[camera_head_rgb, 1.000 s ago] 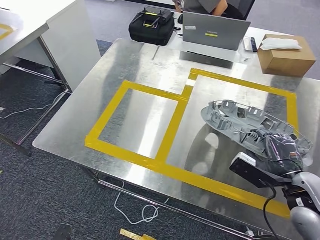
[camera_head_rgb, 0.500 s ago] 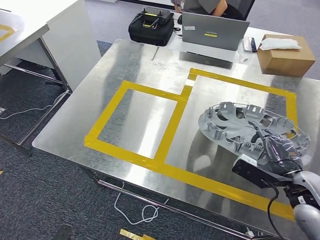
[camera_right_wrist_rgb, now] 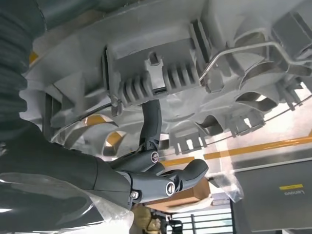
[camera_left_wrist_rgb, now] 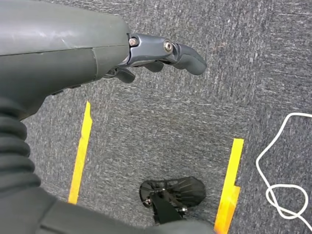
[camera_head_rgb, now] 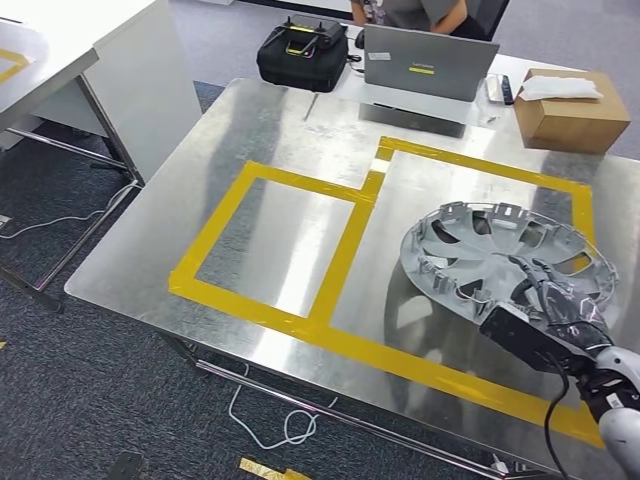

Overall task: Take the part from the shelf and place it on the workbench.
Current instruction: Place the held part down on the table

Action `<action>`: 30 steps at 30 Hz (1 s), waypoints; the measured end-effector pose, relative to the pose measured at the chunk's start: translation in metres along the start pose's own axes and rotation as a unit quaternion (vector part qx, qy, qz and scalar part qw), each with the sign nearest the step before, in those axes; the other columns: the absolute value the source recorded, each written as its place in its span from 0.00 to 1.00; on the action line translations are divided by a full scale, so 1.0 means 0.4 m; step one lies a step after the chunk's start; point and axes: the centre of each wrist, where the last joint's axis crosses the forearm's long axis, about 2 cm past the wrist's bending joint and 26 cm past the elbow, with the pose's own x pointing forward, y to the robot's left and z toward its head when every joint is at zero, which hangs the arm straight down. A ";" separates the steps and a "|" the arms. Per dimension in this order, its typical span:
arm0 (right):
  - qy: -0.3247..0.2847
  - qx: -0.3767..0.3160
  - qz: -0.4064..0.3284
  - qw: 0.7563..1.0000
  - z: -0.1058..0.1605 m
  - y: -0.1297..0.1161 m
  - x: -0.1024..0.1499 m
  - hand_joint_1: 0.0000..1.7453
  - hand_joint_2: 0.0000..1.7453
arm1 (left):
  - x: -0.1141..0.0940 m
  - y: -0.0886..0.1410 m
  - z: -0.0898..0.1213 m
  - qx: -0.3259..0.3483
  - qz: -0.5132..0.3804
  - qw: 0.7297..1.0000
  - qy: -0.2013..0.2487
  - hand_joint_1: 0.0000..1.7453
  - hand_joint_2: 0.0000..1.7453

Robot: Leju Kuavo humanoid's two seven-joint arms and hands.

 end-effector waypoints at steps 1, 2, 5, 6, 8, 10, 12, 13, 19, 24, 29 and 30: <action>0.003 0.000 -0.002 1.000 0.000 0.000 -0.003 0.00 1.00 | -0.001 0.001 0.000 0.000 0.000 1.000 0.000 0.00 0.00; 0.005 0.001 -0.005 1.000 0.001 -0.001 -0.005 0.00 1.00 | -0.002 0.001 0.000 0.000 0.000 1.000 0.001 0.00 0.00; 0.009 0.004 -0.019 1.000 0.002 -0.001 -0.011 0.00 1.00 | -0.004 0.002 0.001 -0.001 0.000 1.000 0.001 0.00 0.00; 0.009 0.006 -0.027 1.000 0.002 -0.002 -0.014 0.00 1.00 | -0.005 0.001 0.001 -0.001 0.001 1.000 0.002 0.00 0.00; 0.010 0.013 -0.047 0.999 0.001 -0.003 -0.017 0.00 1.00 | -0.005 0.001 0.001 -0.004 0.003 1.000 0.002 0.00 0.00; 0.012 0.018 -0.063 0.998 0.000 -0.004 -0.019 0.00 1.00 | -0.004 0.001 0.000 -0.006 0.005 1.000 0.001 0.00 0.00; 0.017 0.027 -0.083 0.996 0.000 -0.004 -0.023 0.00 1.00 | -0.004 0.001 -0.001 -0.009 0.006 1.000 0.000 0.00 0.00; 0.020 0.034 -0.098 0.994 0.000 -0.004 -0.025 0.00 1.00 | -0.004 0.001 -0.001 -0.010 0.007 1.000 -0.001 0.00 0.00; 0.045 0.050 -0.099 0.993 0.007 -0.009 -0.059 0.00 1.00 | -0.016 -0.001 0.000 -0.017 0.012 1.000 -0.003 0.00 0.00; 0.056 0.051 -0.075 0.994 0.009 -0.011 -0.074 0.00 1.00 | -0.023 -0.003 0.001 -0.018 0.012 1.000 0.001 0.00 0.00; 0.049 0.061 -0.064 0.995 0.004 -0.012 -0.071 0.00 1.00 | -0.018 -0.003 -0.003 -0.020 0.013 1.000 0.000 0.00 0.00; 0.049 0.062 -0.054 0.995 0.004 -0.013 -0.071 0.00 1.00 | -0.016 -0.002 -0.004 -0.020 0.013 1.000 -0.001 0.00 0.00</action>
